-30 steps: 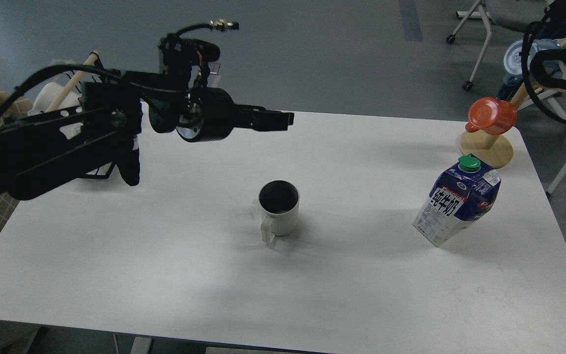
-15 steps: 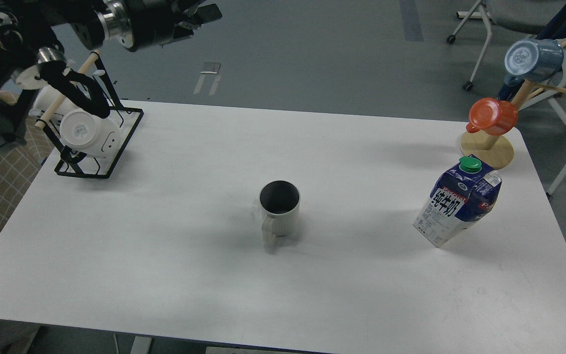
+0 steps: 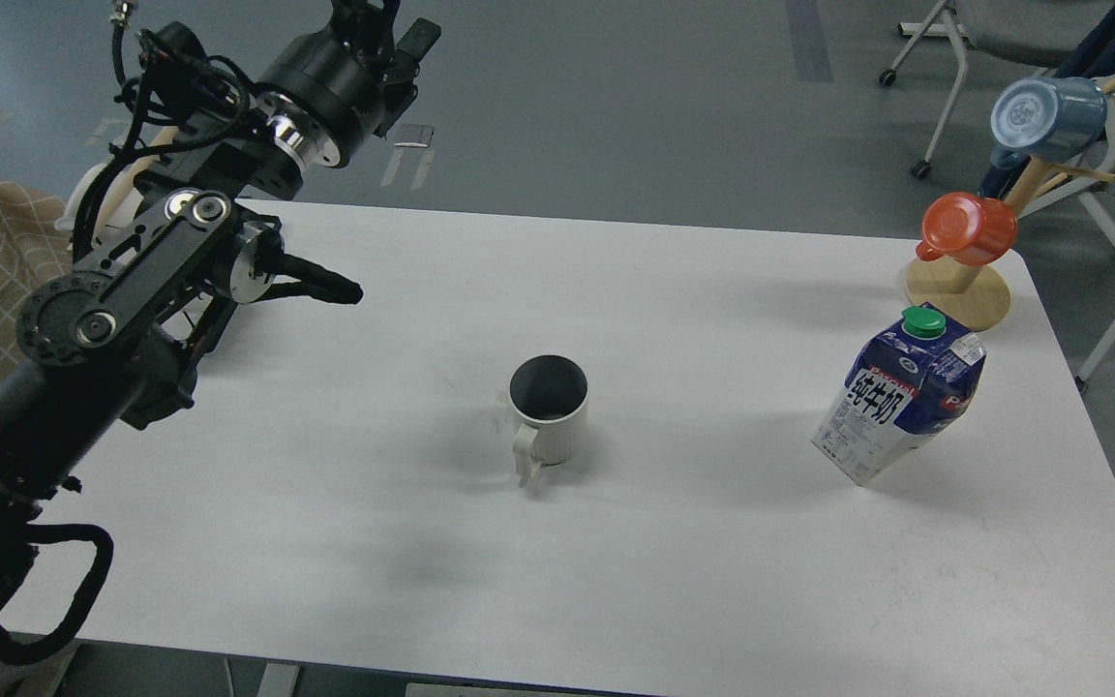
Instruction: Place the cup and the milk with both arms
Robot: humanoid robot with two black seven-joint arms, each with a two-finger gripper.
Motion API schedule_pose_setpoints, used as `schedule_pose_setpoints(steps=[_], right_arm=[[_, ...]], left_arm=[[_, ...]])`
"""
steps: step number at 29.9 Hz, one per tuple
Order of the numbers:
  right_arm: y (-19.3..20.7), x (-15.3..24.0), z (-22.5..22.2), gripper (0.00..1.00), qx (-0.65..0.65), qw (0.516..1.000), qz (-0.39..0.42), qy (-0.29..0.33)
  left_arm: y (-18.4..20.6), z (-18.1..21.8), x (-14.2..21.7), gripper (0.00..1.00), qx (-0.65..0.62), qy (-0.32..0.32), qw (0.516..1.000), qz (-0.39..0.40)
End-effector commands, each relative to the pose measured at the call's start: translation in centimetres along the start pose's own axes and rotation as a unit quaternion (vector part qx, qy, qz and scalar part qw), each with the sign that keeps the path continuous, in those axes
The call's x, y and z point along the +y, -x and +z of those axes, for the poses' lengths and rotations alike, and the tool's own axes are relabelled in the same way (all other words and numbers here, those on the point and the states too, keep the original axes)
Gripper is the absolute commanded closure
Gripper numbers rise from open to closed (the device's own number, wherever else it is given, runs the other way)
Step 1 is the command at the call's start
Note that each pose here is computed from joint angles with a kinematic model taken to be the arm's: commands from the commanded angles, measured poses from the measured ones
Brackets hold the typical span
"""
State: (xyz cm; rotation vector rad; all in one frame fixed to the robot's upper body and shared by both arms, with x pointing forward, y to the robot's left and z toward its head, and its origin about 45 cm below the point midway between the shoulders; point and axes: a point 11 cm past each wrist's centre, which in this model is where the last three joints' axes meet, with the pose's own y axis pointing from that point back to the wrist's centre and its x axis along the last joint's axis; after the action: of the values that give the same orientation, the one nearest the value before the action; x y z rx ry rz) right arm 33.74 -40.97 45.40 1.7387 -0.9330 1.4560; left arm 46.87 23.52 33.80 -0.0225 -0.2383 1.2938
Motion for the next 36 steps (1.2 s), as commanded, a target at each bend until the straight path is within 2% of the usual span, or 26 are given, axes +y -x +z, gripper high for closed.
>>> schedule_pose_setpoints(steps=[1,4,9,16,19,24,36], right_arm=[[3.3,1.5,1.7,0.00,0.048,0.998,-0.019,0.028],[6.1,3.1,2.5,0.00,0.068,0.996,-0.027,0.041],[9.4,6.3,3.3,0.00,0.094,0.993,-0.040,0.063],[17.0,10.8,3.3,0.00,0.072,0.979,-0.176,0.065],[19.3,11.6,2.7,0.00,0.061,0.974,-0.212,0.053],[22.1,10.3,1.1,0.00,0.044,0.972,-0.233,0.012],[24.3,4.8,0.9,0.00,0.063,0.973,-0.219,-0.039]], left_arm=[[-1.6,-2.4,-0.4,0.02,0.000,-0.034,0.999,0.024],[-1.2,-4.0,-0.3,0.02,0.003,-0.053,0.998,0.020],[-1.1,-4.2,-0.3,0.02,0.005,-0.054,0.998,0.020],[0.5,-4.4,-0.5,0.02,0.017,-0.055,0.998,0.009],[1.2,-4.9,-0.4,0.02,0.025,-0.058,0.998,0.004],[2.0,-5.2,-0.4,0.02,0.032,-0.059,0.998,0.000],[2.8,-5.3,-0.5,0.02,0.040,-0.059,0.997,-0.005]])
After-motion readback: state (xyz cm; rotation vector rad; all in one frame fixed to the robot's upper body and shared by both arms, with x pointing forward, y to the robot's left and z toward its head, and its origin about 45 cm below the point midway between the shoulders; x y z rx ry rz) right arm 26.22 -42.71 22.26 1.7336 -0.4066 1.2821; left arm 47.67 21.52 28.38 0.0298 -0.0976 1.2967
